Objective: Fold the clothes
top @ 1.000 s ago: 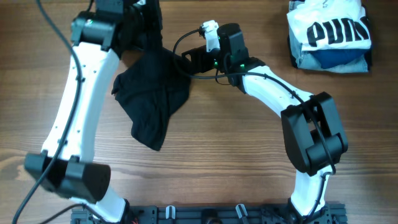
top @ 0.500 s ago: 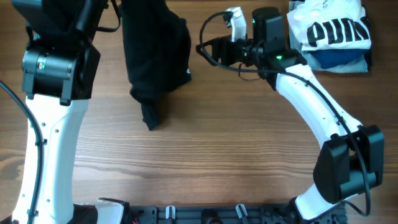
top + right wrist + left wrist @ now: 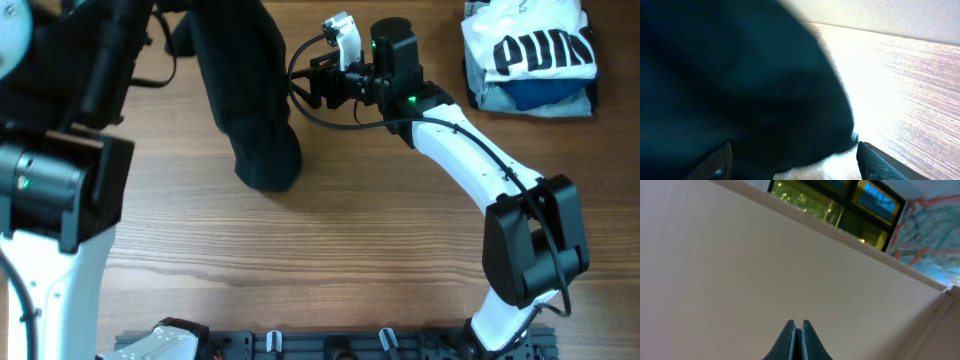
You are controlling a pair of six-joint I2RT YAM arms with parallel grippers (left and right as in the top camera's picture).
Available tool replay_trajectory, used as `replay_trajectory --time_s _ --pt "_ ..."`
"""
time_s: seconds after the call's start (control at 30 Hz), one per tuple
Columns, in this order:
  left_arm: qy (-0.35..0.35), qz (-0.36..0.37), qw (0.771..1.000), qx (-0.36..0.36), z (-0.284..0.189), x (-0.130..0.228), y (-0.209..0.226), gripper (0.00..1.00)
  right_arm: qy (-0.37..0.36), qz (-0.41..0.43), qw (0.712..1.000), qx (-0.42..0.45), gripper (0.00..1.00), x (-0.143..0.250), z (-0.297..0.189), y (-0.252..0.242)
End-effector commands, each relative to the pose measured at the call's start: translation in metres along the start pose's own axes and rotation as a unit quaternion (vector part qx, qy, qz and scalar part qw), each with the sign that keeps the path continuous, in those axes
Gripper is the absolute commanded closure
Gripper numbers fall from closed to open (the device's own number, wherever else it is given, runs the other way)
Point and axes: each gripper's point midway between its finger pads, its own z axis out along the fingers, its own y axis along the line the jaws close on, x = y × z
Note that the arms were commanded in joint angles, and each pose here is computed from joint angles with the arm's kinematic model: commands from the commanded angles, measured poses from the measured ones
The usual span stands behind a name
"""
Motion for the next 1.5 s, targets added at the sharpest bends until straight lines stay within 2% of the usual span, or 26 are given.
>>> replay_trajectory --time_s 0.0,0.07,0.17,0.23,0.3,0.37,0.47,0.57,0.73,0.97,1.07,1.23,1.47 --pt "-0.032 -0.01 0.999 0.021 -0.021 -0.029 -0.017 0.96 0.006 -0.007 0.998 -0.055 0.22 0.001 0.003 0.017" --pt "-0.042 -0.011 0.999 -0.009 -0.022 -0.033 -0.006 0.96 0.012 0.007 0.996 -0.086 0.26 0.001 -0.001 0.03" --pt "-0.035 0.016 0.997 -0.066 -0.006 -0.017 0.019 0.96 0.02 0.029 0.996 -0.083 0.27 -0.005 -0.018 0.042" --pt "-0.025 0.038 0.993 -0.113 0.008 -0.001 0.041 0.96 0.022 0.036 0.998 -0.055 0.27 -0.01 -0.032 0.039" --pt "0.007 0.071 0.986 -0.151 0.03 0.03 0.065 0.96 0.029 0.041 0.999 0.011 0.27 -0.012 -0.056 0.026" --pt "0.031 0.084 0.983 -0.161 0.054 0.062 0.08 0.96 0.043 0.042 0.994 0.088 0.26 -0.008 -0.081 0.014" --pt "0.021 0.079 0.985 -0.154 0.077 0.079 0.083 0.96 0.067 0.036 0.992 0.104 0.23 0.002 -0.092 0.015" --pt "-0.015 0.071 0.989 -0.128 0.081 0.066 0.063 0.96 0.083 0.042 0.991 0.1 0.21 0.012 -0.084 0.012" --pt "-0.062 0.062 0.99 -0.112 0.08 0.043 0.053 0.96 0.102 0.019 0.992 0.065 0.18 0.024 -0.065 0.035" --pt "-0.106 0.055 0.988 -0.099 0.075 0.016 0.043 0.96 0.108 0.021 0.993 0.039 0.14 0.05 0.0 0.027" --pt "-0.116 0.054 0.987 -0.095 0.072 0.005 0.039 0.96 0.111 0.027 0.992 0.044 0.14 0.057 0.008 0.018" --pt "-0.098 0.03 0.991 -0.084 0.058 -0.001 0.027 0.96 0.043 -0.013 0.997 0.067 0.12 0.024 0.014 0.009" --pt "-0.069 0.026 0.994 -0.075 0.009 -0.023 0.003 0.96 0.002 -0.031 0.996 0.082 0.13 0.003 0.013 0.002"
